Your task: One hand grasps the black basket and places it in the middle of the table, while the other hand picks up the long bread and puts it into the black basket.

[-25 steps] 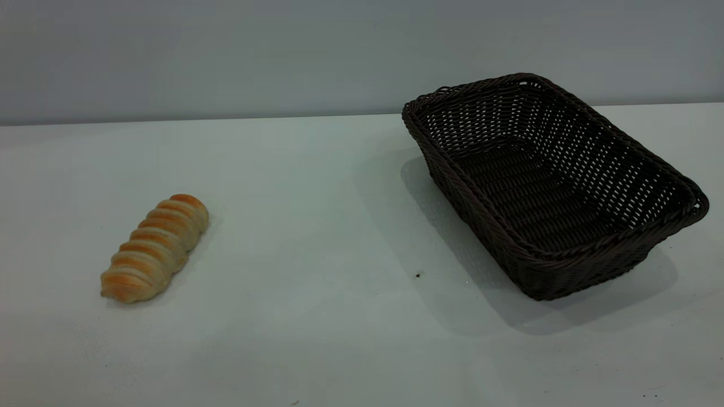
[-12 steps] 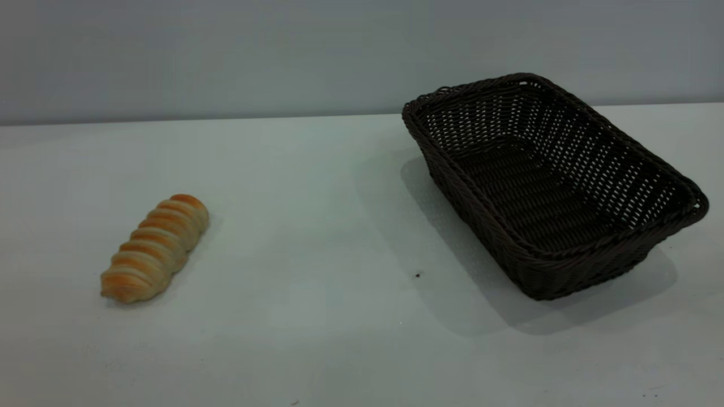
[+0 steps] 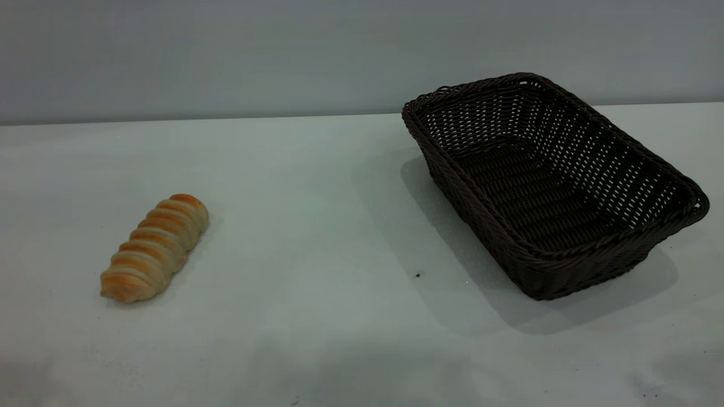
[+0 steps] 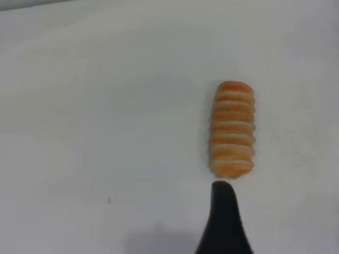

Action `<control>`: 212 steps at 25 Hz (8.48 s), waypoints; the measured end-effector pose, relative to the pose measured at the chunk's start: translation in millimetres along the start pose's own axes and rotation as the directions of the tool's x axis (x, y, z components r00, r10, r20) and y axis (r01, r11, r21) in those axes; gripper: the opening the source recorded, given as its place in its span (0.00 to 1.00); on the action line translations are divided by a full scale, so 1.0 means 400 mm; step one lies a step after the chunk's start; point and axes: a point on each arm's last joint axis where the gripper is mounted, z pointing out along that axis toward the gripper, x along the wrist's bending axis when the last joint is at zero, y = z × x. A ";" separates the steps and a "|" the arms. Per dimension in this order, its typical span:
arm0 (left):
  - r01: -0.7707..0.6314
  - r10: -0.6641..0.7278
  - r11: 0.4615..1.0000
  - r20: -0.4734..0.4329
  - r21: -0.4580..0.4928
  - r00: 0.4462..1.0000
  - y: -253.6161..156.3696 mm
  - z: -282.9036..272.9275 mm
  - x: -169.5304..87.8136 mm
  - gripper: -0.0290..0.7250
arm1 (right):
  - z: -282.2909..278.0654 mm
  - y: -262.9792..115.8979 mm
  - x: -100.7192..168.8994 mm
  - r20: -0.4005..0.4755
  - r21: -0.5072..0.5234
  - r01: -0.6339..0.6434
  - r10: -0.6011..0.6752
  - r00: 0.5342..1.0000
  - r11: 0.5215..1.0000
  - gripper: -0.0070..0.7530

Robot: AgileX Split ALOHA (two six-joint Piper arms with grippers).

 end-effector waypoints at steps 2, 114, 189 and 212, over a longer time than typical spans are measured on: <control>-0.001 0.001 1.000 0.016 0.014 1.000 0.006 0.024 -0.002 0.82 | 0.052 0.013 -0.013 -0.049 0.025 -0.093 0.094 0.994 0.995 0.78; -0.209 0.140 0.918 0.217 0.338 0.966 0.201 0.654 -0.130 0.16 | -0.184 -0.292 0.063 0.116 0.071 0.336 -0.343 0.932 0.939 0.70; -0.392 0.334 0.906 0.297 0.160 0.895 -0.377 -0.121 -0.076 0.81 | -0.283 -0.412 0.045 0.418 -0.281 0.215 -0.083 0.905 0.935 0.68; 0.135 -0.153 0.980 -0.124 -0.145 0.980 -0.473 -0.221 -0.032 0.81 | -0.284 -0.412 0.044 0.378 -0.271 0.247 -0.133 0.916 0.930 0.68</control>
